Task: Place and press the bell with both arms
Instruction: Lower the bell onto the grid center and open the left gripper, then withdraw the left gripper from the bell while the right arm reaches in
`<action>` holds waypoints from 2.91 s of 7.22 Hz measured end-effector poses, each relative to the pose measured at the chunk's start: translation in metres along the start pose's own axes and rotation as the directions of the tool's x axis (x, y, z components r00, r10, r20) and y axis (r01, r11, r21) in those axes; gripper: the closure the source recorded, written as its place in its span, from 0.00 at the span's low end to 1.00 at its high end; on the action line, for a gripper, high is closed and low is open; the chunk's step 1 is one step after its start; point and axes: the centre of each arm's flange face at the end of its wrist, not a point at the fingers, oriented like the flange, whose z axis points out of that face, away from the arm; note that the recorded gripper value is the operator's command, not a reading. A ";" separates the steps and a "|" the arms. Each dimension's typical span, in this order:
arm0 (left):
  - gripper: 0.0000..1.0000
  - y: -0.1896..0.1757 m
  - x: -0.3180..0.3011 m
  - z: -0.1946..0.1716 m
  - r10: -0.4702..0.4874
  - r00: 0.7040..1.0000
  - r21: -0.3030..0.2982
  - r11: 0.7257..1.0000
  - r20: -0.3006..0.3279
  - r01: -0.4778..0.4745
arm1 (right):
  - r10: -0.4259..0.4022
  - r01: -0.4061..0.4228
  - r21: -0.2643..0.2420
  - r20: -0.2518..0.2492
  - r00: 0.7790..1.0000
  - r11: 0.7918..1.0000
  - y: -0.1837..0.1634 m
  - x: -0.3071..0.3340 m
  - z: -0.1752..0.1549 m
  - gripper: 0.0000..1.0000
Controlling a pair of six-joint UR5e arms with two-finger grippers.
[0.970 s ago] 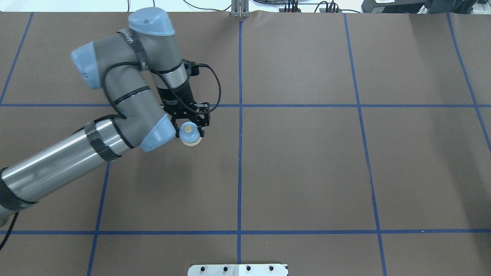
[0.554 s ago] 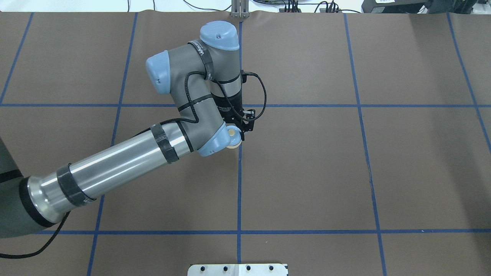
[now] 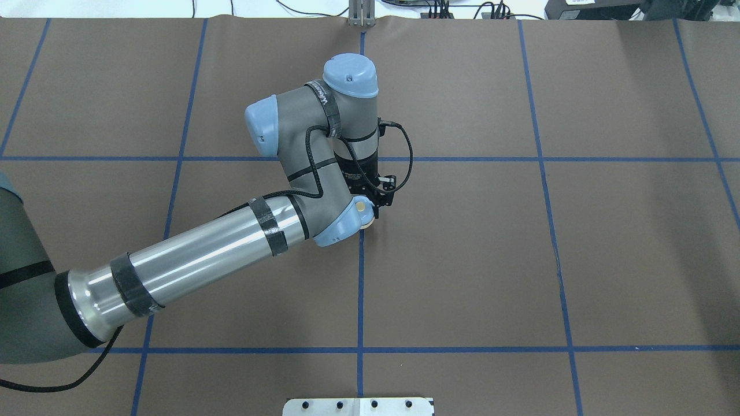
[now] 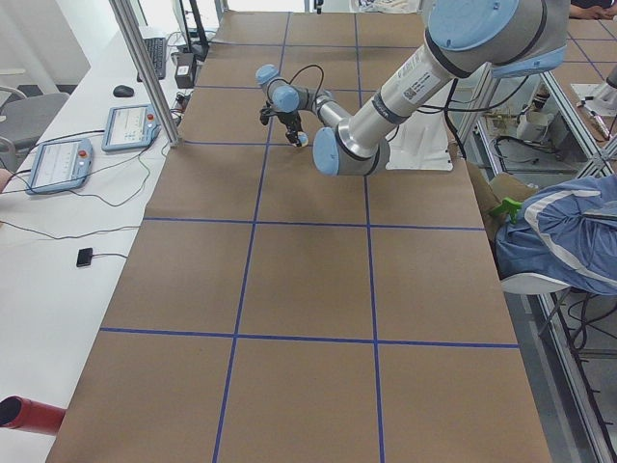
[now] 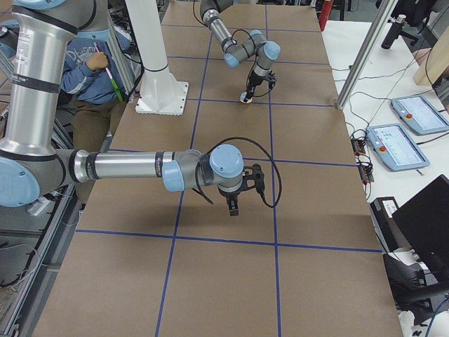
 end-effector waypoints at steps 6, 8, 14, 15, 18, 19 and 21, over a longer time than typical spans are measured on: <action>0.01 -0.006 0.004 0.007 0.014 1.000 0.024 1.000 0.003 -0.014 | 0.004 -0.004 -0.004 0.000 1.000 1.000 0.001 0.001 0.001 0.00; 0.01 -0.005 0.005 0.003 0.017 1.000 0.028 0.999 -0.001 -0.017 | 0.002 -0.002 -0.002 0.000 1.000 1.000 -0.001 0.000 0.001 0.02; 0.01 0.102 -0.195 -0.056 -0.005 0.997 0.129 0.992 -0.072 0.014 | 0.139 -0.140 0.019 0.060 0.988 0.990 -0.072 -0.119 0.042 0.69; 0.01 0.122 -0.242 -0.064 0.010 0.998 0.148 0.989 -0.063 0.000 | 0.161 -0.162 0.029 0.048 0.986 0.986 -0.084 -0.162 0.066 0.78; 0.01 0.147 -0.335 -0.088 0.032 0.999 0.186 0.982 -0.024 -0.027 | 0.216 -0.218 0.062 0.042 0.976 0.974 -0.104 -0.330 0.151 0.80; 0.01 0.152 -0.361 -0.095 0.041 0.999 0.192 0.981 -0.015 -0.037 | 0.229 -0.231 0.069 0.036 0.973 0.971 -0.100 -0.390 0.178 0.79; 0.01 0.164 -0.395 -0.101 0.051 0.999 0.188 0.981 -0.012 -0.048 | 0.224 -0.221 0.075 -0.042 0.974 0.972 -0.102 -0.515 0.212 0.91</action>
